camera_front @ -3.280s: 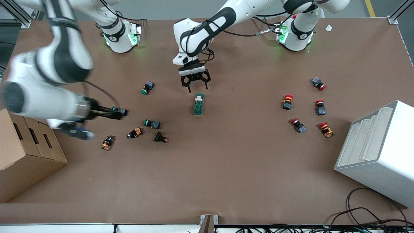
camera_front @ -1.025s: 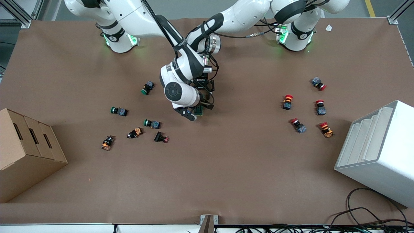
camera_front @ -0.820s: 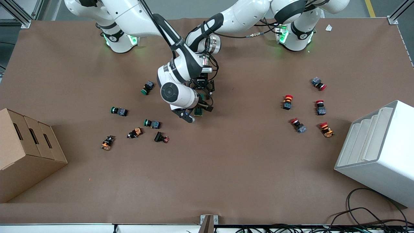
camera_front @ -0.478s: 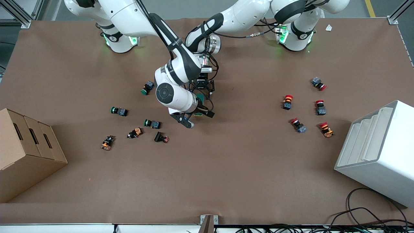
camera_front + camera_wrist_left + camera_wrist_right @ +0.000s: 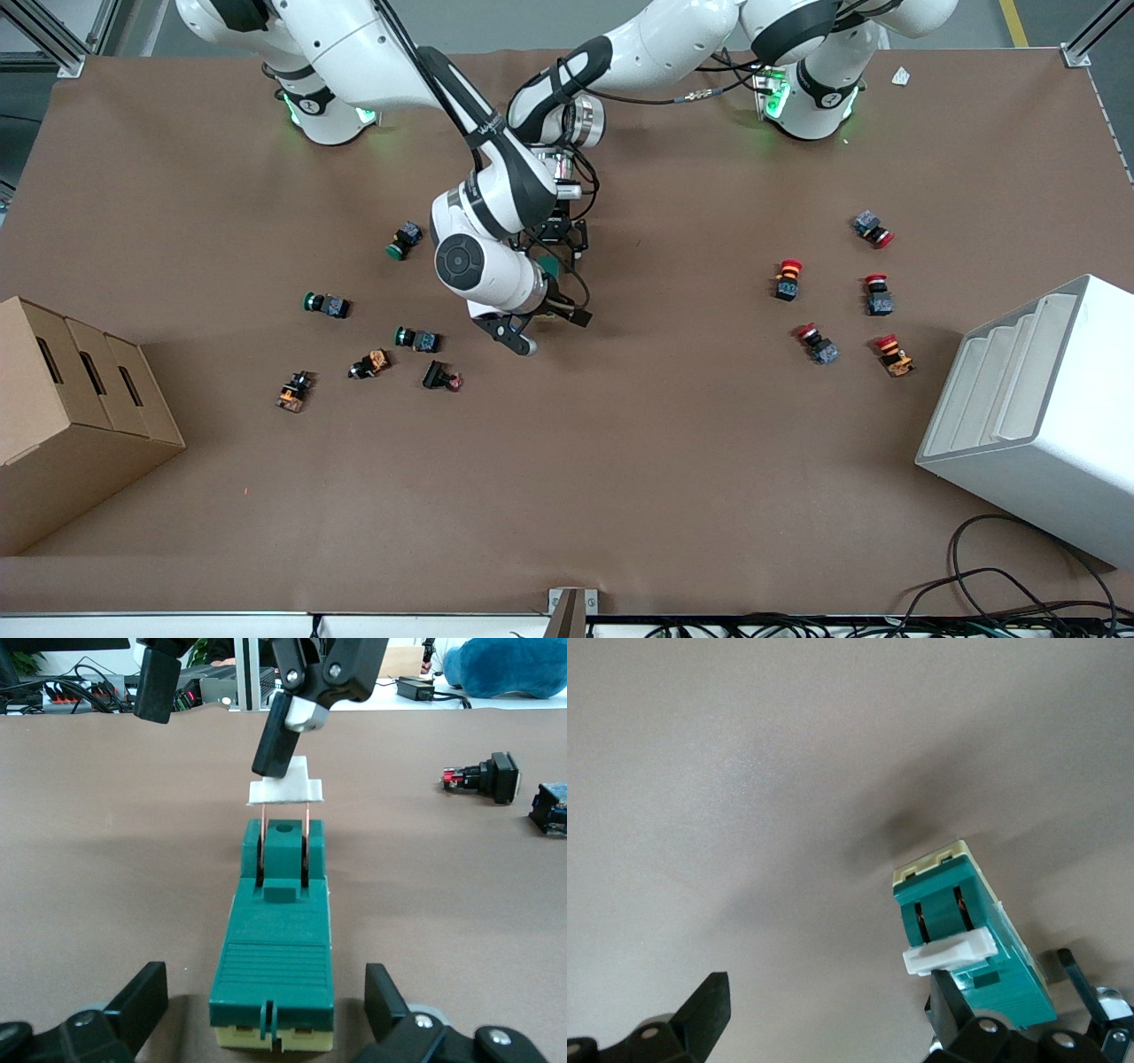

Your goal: Close load switch with both arms

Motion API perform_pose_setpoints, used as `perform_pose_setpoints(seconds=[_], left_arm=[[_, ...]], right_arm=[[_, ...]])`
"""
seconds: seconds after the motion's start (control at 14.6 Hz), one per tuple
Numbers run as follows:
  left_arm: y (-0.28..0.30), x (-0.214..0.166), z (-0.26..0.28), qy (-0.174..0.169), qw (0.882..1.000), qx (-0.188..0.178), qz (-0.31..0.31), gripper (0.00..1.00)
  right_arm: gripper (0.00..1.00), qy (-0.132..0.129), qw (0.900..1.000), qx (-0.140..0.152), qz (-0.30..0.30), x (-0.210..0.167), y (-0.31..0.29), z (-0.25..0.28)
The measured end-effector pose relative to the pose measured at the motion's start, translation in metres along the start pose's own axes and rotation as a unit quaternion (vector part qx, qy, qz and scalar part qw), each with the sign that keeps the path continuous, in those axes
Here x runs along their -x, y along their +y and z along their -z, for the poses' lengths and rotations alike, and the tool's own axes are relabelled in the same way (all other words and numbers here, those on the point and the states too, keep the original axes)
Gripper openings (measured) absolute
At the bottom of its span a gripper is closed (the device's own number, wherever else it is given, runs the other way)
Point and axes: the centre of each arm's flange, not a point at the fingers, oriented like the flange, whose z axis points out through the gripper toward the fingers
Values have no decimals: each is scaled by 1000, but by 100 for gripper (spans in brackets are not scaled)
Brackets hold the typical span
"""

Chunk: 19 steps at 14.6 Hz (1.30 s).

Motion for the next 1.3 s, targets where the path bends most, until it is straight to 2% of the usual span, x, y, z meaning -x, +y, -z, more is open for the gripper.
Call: perform_pose_setpoints(seconds=[0.75,0.96,1.09,1.3], left_arm=[[0,0,0,1,1000,0,0,98],[0,0,-1,1,1000,0,0,98],[0,0,-1,1,1000,0,0,98],[0,0,-1,1,1000,0,-1,98]], right_arm=[[100,14,1000,5,9,-17,1,-27],[100,25,999,8,19,-30,0,-17],[100,30,998,40,50,-60,8,14],[100,28,993,86,78,-117,40,109]])
